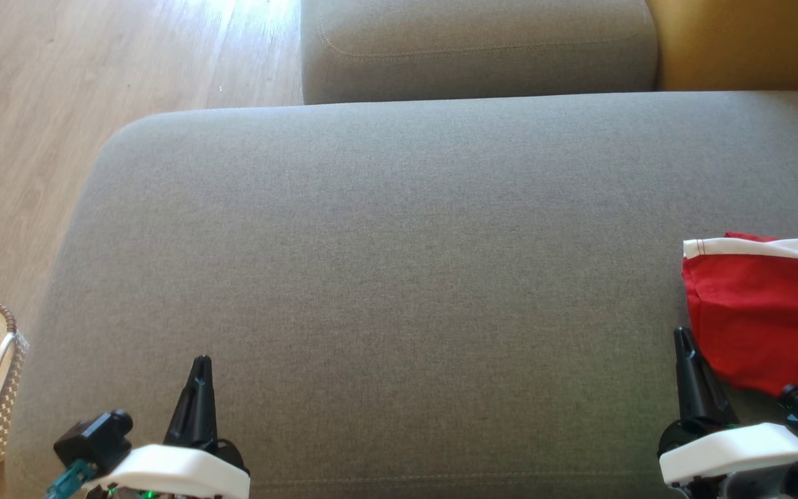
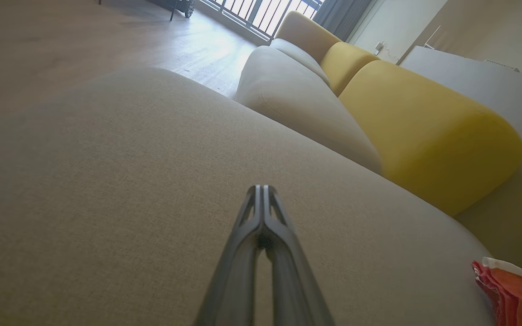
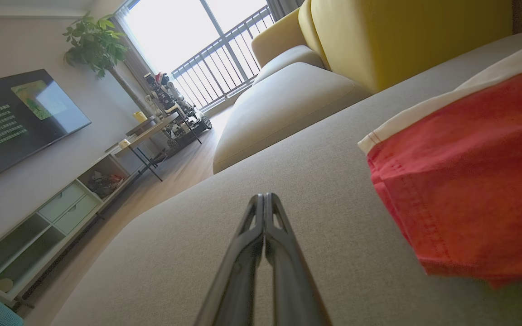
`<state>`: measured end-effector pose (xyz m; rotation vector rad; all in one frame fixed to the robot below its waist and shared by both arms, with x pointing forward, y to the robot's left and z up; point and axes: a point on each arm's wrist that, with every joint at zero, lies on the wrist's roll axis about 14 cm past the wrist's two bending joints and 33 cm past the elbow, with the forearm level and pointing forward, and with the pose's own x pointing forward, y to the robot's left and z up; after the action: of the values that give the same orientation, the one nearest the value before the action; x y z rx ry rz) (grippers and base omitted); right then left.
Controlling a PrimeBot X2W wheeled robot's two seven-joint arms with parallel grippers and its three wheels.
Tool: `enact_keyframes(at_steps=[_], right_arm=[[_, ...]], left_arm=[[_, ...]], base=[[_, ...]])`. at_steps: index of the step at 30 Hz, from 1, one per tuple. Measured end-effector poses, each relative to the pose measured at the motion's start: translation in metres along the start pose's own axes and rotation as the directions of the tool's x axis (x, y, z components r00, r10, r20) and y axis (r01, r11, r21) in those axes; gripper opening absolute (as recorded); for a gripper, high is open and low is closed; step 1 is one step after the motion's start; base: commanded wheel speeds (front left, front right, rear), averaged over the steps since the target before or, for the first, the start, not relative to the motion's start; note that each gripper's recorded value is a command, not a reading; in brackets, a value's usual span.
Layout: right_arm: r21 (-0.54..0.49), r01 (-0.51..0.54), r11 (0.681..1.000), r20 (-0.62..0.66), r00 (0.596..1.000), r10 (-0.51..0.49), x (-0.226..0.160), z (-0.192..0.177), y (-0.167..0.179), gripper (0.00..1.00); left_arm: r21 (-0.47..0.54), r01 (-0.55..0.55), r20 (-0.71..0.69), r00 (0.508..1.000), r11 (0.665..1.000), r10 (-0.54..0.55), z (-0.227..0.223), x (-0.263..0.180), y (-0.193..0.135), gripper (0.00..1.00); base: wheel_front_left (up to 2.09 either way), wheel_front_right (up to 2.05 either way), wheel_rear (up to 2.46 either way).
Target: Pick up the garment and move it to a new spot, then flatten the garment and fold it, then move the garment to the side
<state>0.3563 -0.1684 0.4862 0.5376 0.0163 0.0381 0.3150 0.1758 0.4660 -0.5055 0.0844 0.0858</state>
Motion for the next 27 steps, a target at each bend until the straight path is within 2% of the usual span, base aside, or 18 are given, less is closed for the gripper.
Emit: enact_keyframes(at_steps=[14,27], right_arm=[[0.146,0.033,0.989,-0.009,0.999,-0.032,0.003,0.0,-0.006,0.0],[0.287,0.064,0.956,-0.02,0.998,-0.061,0.004,0.0,-0.013,0.0]], left_arm=[[-0.148,-0.007,-0.034,0.999,0.989,0.002,-0.004,0.007,0.001,0.0],[-0.293,-0.02,-0.051,0.999,0.956,0.005,-0.002,0.014,0.004,0.0]], base=[[0.0,0.0,0.0],[0.0,0.0,0.0]])
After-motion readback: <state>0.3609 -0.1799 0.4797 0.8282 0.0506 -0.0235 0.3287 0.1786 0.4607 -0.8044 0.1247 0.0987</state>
